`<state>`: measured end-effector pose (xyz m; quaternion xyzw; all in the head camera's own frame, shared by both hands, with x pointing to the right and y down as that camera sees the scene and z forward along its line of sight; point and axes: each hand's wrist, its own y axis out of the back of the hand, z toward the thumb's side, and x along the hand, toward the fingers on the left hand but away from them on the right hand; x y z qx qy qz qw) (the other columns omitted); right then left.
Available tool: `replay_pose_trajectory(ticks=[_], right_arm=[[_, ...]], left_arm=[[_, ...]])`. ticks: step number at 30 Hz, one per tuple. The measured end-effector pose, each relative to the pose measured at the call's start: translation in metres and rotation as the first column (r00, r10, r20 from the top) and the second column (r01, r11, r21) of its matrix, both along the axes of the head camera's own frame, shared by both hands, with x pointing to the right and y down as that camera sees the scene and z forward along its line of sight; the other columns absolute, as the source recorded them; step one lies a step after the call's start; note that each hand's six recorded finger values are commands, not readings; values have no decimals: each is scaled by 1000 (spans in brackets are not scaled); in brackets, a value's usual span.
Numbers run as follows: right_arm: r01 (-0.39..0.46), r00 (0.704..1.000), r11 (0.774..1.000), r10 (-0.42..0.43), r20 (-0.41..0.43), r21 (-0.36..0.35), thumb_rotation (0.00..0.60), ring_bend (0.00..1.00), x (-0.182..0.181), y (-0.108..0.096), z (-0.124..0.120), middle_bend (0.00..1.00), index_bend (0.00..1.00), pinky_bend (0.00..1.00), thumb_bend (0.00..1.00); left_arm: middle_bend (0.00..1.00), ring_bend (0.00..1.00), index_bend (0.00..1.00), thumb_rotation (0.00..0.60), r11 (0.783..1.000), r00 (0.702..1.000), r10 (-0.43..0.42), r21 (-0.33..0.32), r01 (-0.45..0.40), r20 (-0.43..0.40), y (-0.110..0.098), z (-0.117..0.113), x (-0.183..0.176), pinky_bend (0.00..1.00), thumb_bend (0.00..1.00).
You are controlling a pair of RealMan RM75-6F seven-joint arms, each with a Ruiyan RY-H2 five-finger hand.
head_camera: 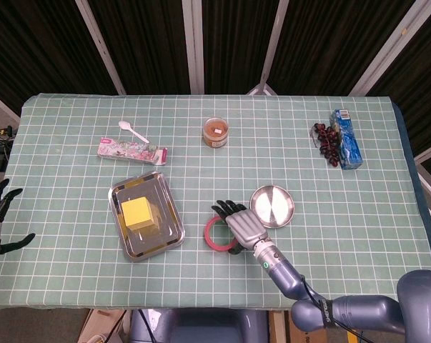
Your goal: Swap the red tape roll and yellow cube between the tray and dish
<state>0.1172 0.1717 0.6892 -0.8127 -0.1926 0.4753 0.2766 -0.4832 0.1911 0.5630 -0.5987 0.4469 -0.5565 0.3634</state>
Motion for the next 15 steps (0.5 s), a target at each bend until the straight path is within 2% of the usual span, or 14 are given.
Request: replay_pose_trajectory(ticks=[4,8,12,15], right_arm=[[-13,1000,1000,13,10,5,600,0,9,-2,-11,0,36,99,0],[-58,998,996,58,-1,69,600,0,36,-14,-32,0,36,91,0],[-131,989,975,142,-46,177,600,0,89,-25,-59,0,36,70,0],[-191,972,951,218,-88,243,600,0,141,-21,-80,0,36,50,0]], left_arm=[[0,0,159,600,1000,1000,3,7,-3,-9,-1,0,3,0,0],[0,0,158,600,1000,999,7,21,-6,-39,-2,1,8,3,0],[0,0,158,600,999,999,30,24,-29,-37,-9,2,16,10,0],[0,0,157,600,998,997,62,4,-62,-36,-20,6,29,10,0]])
